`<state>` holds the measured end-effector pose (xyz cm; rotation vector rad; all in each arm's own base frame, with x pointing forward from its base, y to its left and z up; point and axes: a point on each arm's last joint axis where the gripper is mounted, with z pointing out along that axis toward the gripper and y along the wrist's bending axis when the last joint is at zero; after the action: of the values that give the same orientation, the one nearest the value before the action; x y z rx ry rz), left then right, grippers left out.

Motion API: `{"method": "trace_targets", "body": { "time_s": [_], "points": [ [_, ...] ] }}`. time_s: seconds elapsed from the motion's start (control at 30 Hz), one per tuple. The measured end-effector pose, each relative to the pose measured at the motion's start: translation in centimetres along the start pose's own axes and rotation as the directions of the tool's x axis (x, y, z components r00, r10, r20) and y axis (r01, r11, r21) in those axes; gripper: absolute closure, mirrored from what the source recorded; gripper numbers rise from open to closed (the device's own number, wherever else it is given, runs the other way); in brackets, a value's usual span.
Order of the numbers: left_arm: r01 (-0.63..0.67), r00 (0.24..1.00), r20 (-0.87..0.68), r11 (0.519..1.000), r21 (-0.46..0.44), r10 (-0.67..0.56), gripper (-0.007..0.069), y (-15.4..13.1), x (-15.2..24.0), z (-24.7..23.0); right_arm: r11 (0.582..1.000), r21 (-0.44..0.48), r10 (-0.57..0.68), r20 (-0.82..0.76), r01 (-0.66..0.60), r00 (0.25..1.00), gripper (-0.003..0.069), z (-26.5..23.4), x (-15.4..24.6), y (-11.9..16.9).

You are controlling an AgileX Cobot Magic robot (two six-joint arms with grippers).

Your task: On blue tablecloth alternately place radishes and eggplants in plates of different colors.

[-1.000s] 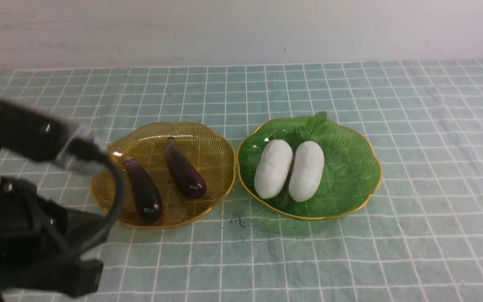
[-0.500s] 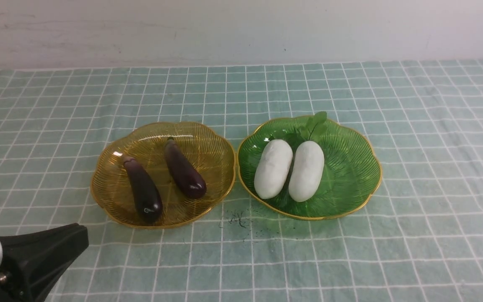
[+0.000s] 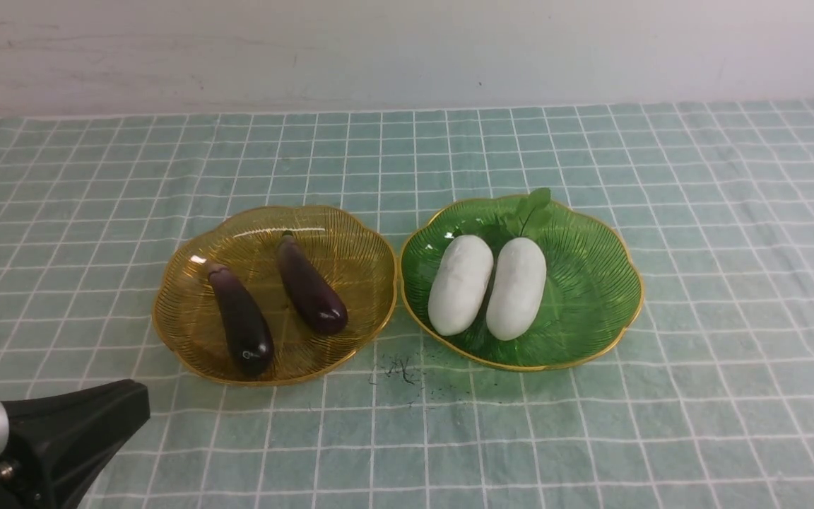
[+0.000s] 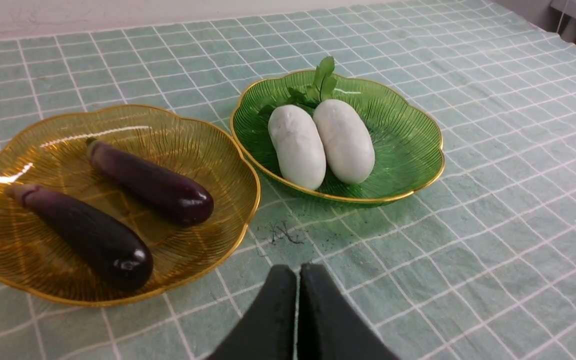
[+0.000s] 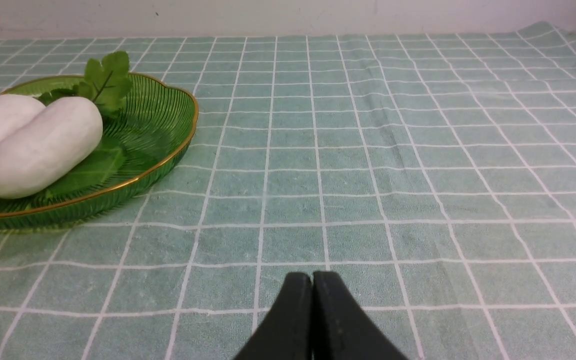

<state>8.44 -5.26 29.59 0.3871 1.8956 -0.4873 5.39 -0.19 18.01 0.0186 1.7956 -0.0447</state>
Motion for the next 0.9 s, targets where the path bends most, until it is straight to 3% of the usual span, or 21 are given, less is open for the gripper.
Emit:
{"method": "trace_targets", "body": {
  "time_s": [0.27, 0.4, 0.6, 0.9],
  "points": [
    [-0.014, 1.000, 0.005, 0.998, -0.057, 0.014, 0.0633, 1.0, 3.7, -0.7, 1.000, 0.000, 0.000, 0.000, 0.000, 1.000, 0.0674, 0.0, 0.0, 0.0],
    [0.015, 0.998, 0.060, 0.984, -0.176, -0.004, 0.0633, 2.3, 7.0, -1.3, 1.000, 0.000, 0.000, 0.000, 0.000, 1.000, 0.0674, 0.0, 0.0, 0.0],
    [0.079, 0.993, 0.113, 0.925, -0.373, -0.040, 0.0633, 3.9, 11.9, -1.2, 1.000, 0.000, 0.000, 0.001, 0.000, 1.000, 0.0674, 0.0, 0.0, 0.0],
    [0.070, 0.996, 0.080, 0.895, -0.440, -0.039, 0.0633, 4.5, 13.0, -0.9, 1.000, 0.000, 0.000, 0.001, 0.000, 1.000, 0.0674, 0.0, 0.0, 0.0]
  ]
}}
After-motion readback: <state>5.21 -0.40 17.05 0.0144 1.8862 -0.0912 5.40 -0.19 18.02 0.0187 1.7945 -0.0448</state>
